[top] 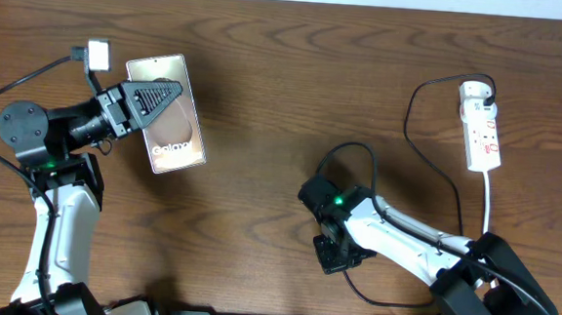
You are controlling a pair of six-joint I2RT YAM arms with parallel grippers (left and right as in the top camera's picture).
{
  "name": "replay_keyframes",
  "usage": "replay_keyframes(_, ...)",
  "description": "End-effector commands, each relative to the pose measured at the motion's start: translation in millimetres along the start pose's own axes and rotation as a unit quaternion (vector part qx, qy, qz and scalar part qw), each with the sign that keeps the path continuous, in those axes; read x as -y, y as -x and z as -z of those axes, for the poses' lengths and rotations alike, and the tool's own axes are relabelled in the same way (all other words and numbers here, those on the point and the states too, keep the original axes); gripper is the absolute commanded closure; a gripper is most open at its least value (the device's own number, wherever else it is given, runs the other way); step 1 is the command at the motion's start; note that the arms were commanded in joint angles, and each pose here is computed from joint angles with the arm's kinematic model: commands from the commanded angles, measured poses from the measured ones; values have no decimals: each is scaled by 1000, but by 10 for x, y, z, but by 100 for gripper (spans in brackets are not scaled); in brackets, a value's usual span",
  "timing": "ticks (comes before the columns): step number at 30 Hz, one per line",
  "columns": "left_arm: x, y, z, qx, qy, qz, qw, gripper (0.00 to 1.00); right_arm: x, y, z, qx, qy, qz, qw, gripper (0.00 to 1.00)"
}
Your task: Plug charger to phone and switch on socket
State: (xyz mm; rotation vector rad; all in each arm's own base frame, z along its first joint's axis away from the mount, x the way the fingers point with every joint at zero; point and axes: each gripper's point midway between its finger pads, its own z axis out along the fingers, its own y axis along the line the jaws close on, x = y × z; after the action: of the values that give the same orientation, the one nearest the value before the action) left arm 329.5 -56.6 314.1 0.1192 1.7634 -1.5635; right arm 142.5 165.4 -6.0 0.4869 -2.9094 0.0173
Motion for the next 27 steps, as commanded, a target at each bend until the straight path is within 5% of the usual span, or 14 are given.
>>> replay_keyframes(1, 78, -2, 11, -2, -2, -22, 1000, 93, -52, -92, -74, -20, 16, 1, 1000, 99)
replay_keyframes(27, 81, -13, 11, -5, -3, -22, 1000, 93, -1, -327, -152, -55, -7, -125, 991, 99)
